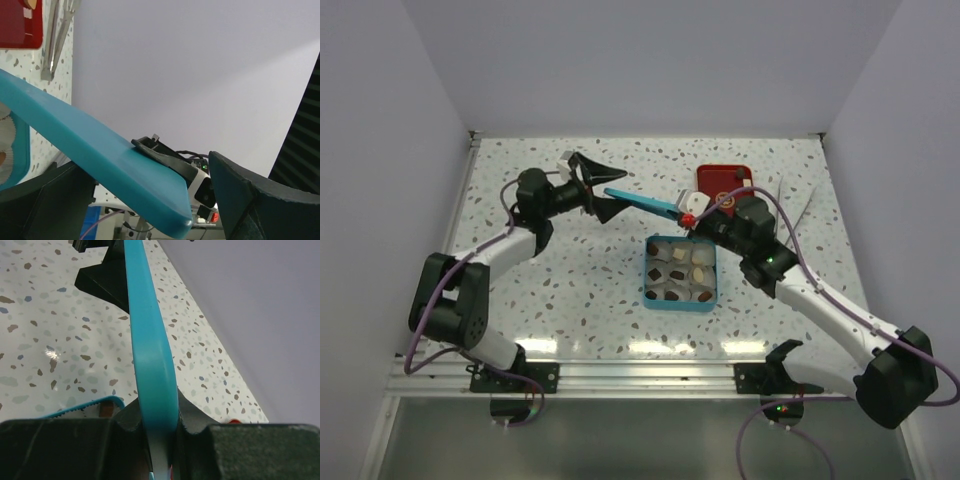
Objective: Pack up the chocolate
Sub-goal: Adjust the box lid.
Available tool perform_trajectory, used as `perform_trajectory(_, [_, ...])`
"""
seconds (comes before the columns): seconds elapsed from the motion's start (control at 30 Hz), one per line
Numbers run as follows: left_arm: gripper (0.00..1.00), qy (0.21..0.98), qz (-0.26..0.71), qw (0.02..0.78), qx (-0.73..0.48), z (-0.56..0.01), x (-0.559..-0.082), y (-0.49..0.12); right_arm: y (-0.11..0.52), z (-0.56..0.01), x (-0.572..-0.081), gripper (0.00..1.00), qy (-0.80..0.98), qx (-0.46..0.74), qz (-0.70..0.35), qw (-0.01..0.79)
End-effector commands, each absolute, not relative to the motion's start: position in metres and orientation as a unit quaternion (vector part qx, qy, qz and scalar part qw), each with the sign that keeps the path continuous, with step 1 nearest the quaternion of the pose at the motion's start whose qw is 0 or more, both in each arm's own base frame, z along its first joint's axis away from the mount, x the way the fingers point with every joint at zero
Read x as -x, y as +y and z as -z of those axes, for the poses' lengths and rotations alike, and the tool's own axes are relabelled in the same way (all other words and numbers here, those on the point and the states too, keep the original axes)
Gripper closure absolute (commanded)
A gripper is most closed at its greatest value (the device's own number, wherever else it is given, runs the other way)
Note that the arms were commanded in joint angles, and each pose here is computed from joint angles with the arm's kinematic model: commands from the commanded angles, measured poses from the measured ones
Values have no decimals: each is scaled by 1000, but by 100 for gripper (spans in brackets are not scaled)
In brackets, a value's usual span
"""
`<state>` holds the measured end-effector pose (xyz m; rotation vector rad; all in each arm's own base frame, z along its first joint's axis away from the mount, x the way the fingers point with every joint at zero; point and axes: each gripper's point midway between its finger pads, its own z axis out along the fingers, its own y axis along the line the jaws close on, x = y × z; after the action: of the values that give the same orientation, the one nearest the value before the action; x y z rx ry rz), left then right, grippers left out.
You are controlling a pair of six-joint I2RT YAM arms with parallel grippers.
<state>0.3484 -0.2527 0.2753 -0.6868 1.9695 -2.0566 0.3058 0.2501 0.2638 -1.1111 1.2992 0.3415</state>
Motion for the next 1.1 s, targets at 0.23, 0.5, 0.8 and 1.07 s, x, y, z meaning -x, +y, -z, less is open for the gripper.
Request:
perform_trajectory(0.23, [60,639,743,69,186,-287,-325,-270,249,-298,-307,91,519,467,-125,705])
perform_trajectory(0.5, [100,625,758,59,179,-276,-318,-271,243,-296,-309,73,532,457,-116,703])
perform_trajectory(0.8, [100,589,793,71,137,-284,-315,-271,237,-275,-313,31,583,457,-109,663])
perform_trajectory(1.07, [100,591,789,153,69,-292,-335,-277,181,-294,-308,9,665,340,-53,663])
